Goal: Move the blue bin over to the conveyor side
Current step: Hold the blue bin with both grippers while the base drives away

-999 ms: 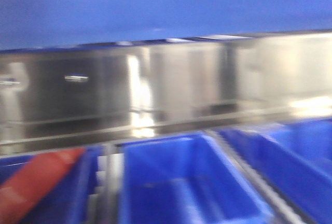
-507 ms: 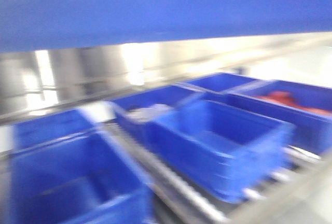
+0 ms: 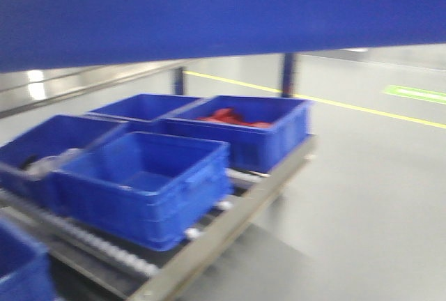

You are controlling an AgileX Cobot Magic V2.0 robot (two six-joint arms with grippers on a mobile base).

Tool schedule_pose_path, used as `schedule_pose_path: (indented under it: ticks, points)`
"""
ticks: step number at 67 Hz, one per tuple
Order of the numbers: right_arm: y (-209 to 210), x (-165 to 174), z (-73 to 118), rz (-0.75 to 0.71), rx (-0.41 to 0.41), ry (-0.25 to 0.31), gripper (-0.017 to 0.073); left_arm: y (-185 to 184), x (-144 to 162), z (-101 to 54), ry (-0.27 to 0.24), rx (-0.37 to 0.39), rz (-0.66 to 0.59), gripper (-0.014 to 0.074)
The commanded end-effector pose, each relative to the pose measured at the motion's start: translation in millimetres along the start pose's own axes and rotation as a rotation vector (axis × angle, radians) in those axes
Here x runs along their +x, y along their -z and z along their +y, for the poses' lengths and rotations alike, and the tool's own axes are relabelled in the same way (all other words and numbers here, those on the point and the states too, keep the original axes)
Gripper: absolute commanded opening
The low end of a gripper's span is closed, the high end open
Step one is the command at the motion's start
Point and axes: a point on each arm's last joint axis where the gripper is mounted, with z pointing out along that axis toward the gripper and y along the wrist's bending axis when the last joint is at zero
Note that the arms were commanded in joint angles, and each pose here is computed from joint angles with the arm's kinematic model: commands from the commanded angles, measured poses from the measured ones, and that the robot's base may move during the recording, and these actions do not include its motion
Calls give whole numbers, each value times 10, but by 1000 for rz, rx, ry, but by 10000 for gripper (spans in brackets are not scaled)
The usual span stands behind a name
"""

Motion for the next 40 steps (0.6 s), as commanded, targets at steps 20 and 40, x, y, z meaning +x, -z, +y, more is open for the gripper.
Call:
schedule_pose_path:
  ticks: [20, 40]
  points:
    - [152, -101, -50, -142, 59, 40, -78, 110, -68, 27, -35, -36, -107, -9]
    - [152, -101, -50, -142, 59, 40, -78, 110, -68, 27, -35, -36, -107, -9]
